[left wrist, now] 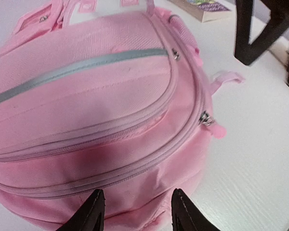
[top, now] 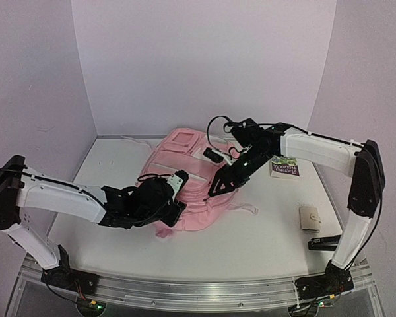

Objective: Pack the student bag
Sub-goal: Unzip the student bag at the center of the board.

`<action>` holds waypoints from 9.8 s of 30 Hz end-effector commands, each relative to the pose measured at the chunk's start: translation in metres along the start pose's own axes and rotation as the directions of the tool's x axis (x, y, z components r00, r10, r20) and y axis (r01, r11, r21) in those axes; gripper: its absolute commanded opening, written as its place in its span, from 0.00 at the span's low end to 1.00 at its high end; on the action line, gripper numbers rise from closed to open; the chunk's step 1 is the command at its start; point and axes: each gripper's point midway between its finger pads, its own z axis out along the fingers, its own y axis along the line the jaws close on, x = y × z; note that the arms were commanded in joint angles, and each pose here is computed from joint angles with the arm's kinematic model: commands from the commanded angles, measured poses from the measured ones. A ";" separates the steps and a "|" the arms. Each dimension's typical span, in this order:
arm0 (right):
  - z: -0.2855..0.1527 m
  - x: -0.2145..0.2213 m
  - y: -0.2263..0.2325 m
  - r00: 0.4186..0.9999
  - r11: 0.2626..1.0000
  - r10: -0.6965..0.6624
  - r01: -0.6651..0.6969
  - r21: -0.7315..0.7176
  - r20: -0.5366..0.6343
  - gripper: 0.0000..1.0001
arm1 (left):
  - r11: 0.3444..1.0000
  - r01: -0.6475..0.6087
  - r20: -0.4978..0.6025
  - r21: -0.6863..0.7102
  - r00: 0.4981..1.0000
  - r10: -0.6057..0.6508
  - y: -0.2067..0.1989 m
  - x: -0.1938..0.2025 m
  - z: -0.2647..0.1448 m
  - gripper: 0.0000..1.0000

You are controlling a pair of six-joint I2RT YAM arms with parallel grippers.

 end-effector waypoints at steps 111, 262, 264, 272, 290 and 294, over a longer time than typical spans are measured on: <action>0.024 -0.028 -0.115 0.796 0.821 0.559 -0.570 -0.022 0.235 0.49 | 0.701 0.590 -0.016 -0.401 0.760 -0.649 -0.059 -0.034 0.070 0.49; -0.041 0.019 -0.158 0.800 0.768 0.543 -0.596 0.235 0.254 0.00 | 0.812 0.404 -0.127 -0.421 0.860 -0.494 0.069 0.024 -0.021 0.00; -0.043 0.022 -0.160 0.810 0.767 0.530 -0.584 0.264 0.251 0.00 | 0.798 0.413 -0.102 -0.440 0.859 -0.501 0.083 0.021 -0.023 0.00; -0.046 0.031 -0.164 0.837 0.772 0.500 -0.547 0.323 0.222 0.00 | 0.753 0.393 0.014 -0.528 0.890 -0.455 0.137 0.002 -0.032 0.00; -0.036 0.035 -0.163 0.857 0.799 0.490 -0.515 0.311 0.160 0.00 | 0.758 0.389 0.247 -0.523 0.921 -0.301 0.235 -0.038 -0.022 0.00; -0.033 0.034 -0.158 0.862 0.812 0.484 -0.506 0.292 0.147 0.00 | 0.703 0.481 0.290 -0.524 0.877 -0.383 0.262 -0.033 -0.024 0.00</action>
